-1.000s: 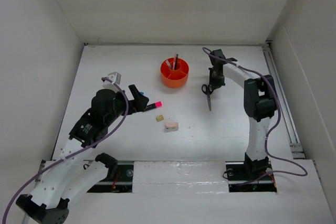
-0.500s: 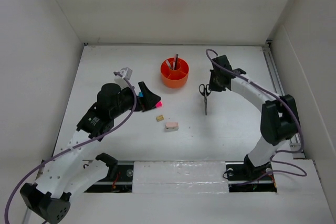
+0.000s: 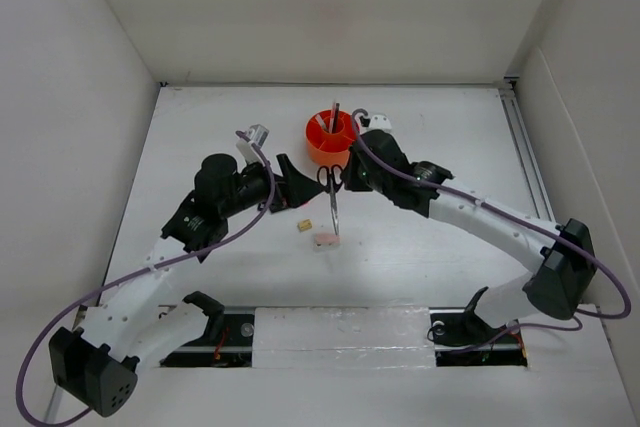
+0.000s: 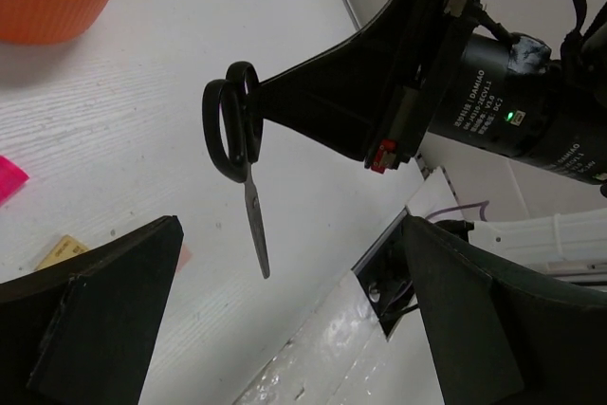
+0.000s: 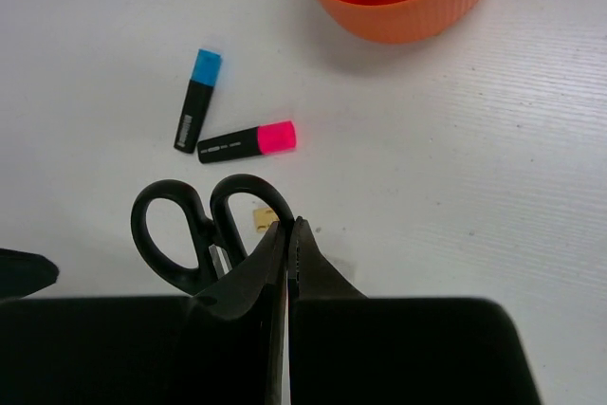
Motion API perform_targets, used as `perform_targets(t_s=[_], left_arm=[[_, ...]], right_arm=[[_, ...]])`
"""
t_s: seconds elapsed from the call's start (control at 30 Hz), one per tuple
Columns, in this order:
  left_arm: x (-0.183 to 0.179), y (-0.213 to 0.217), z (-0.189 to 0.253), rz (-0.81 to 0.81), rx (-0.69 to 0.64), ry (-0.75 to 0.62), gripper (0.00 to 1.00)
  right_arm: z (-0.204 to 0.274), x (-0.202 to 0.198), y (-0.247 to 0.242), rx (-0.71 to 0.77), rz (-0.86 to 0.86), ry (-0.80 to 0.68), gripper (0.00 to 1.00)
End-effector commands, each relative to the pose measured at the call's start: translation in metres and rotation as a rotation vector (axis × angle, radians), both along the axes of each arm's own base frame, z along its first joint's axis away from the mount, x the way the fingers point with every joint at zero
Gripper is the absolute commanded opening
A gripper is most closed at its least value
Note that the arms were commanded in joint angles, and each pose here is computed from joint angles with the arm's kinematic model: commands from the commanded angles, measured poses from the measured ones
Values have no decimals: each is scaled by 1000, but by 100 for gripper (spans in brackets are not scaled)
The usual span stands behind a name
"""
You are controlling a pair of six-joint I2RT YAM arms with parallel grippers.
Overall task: Sort the stationery into containers
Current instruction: Place the scissors in the storage box.
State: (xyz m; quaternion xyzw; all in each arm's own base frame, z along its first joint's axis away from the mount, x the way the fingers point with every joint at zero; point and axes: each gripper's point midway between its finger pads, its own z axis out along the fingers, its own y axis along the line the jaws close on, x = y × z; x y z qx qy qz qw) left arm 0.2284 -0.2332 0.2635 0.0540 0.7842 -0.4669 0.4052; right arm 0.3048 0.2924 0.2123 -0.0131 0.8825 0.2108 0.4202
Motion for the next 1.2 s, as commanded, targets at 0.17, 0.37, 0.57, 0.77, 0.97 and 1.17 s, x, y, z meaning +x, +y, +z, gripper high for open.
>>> perform_targets(t_s=[0.17,0.37,0.57,0.77,0.97,1.17], left_arm=[[-2,2,6,2,-16,-72,100],[-2,8,3,35,-9,-76,93],[-4,11,9,45,-17,-93,68],[-6,10,5,36,-19,-94,52],[-9,9,3,18,-23,-92,41],[-8,7,7,9,-30,-100,7]], right_arm=[[60,-19,52,148,82,-89,0],[92,-36,69,245,183,-126,0],[99,-43,70,254,206,-137,0],[110,-56,75,299,266,-141,0],[117,-67,82,322,307,-143,0],[121,-71,85,324,322,-154,0]])
